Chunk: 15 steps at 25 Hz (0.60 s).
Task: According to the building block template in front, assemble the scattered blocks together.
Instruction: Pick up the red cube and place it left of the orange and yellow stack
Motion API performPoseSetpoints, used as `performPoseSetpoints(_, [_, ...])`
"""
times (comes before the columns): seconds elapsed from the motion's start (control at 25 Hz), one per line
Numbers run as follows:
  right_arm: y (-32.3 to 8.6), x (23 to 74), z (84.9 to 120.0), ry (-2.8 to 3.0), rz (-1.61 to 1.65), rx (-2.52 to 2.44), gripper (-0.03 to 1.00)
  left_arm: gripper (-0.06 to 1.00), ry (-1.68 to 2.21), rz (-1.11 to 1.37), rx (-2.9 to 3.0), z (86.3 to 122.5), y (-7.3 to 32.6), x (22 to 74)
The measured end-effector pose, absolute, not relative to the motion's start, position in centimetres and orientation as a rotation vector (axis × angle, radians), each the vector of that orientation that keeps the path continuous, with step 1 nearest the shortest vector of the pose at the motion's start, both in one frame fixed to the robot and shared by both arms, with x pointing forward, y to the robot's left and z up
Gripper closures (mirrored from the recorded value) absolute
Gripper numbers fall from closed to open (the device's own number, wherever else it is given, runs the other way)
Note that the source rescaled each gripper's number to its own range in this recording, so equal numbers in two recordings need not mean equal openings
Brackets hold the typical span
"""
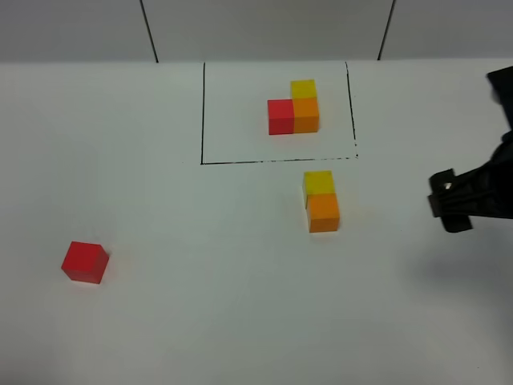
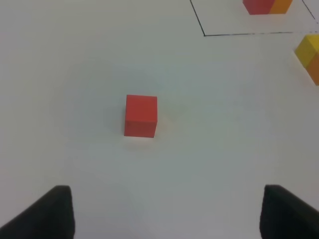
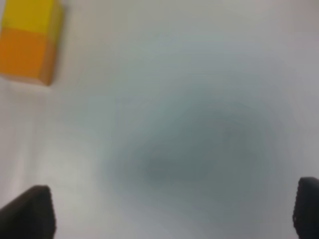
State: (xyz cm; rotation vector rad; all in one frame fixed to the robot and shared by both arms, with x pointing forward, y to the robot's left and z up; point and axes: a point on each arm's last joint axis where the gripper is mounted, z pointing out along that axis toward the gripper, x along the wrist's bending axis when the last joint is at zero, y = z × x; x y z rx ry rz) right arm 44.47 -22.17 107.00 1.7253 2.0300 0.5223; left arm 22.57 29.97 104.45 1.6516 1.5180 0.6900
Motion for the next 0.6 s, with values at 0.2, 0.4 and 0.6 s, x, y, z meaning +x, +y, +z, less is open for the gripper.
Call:
performPoseSetpoints(0.2, [-26.3,42.4,109.3,1.971,0.529,1.735,0.01,0.29,1.518,0.69,1.652,104.4,30.0,22.6])
performPoseSetpoints(0.4, [-29.0,39.7,109.8,1.897,0.529,1.737,0.01,0.29,1.518,0.69,1.652,104.4,30.0,22.6])
performPoseSetpoints(0.6, [-29.7,35.2,109.3,1.828,0.594,1.778,0.01,0.29,1.518,0.69,1.652,104.4,30.0,22.6])
